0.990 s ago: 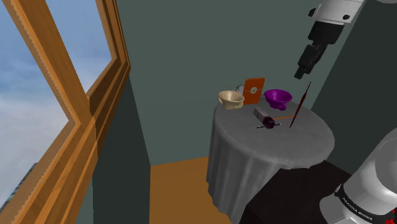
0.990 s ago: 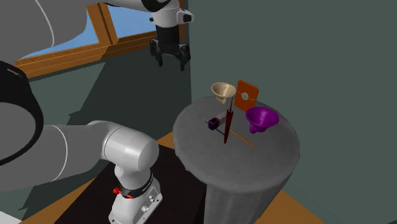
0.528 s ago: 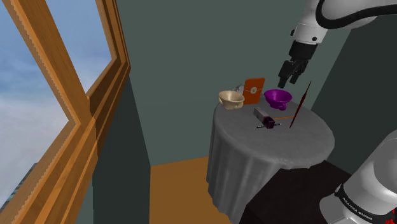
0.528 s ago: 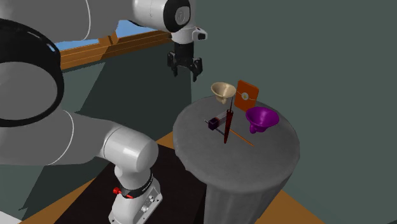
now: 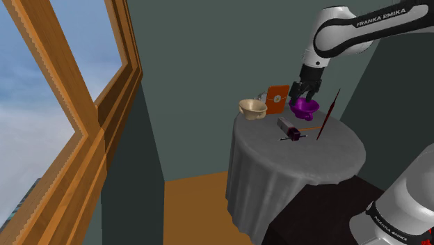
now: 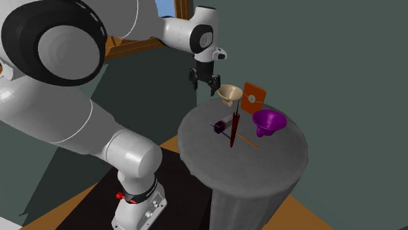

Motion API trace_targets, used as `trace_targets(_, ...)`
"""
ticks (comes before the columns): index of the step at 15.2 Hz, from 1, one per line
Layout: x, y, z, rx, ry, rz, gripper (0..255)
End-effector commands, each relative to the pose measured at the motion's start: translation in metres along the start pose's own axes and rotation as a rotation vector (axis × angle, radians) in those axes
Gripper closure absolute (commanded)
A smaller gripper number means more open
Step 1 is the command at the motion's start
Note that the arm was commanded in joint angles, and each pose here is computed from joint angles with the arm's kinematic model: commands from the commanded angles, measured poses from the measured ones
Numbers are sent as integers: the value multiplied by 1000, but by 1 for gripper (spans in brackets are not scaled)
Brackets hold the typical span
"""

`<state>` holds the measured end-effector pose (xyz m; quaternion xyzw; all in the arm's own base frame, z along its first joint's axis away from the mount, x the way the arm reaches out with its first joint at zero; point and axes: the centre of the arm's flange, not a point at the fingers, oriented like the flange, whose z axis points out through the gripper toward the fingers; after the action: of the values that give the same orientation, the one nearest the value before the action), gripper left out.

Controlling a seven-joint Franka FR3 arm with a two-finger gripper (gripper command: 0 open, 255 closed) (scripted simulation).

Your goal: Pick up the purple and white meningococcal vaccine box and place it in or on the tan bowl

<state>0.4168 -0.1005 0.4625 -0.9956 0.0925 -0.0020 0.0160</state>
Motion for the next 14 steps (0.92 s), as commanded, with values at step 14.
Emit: trace_targets(14,91,93,158,-39,-75,258,0)
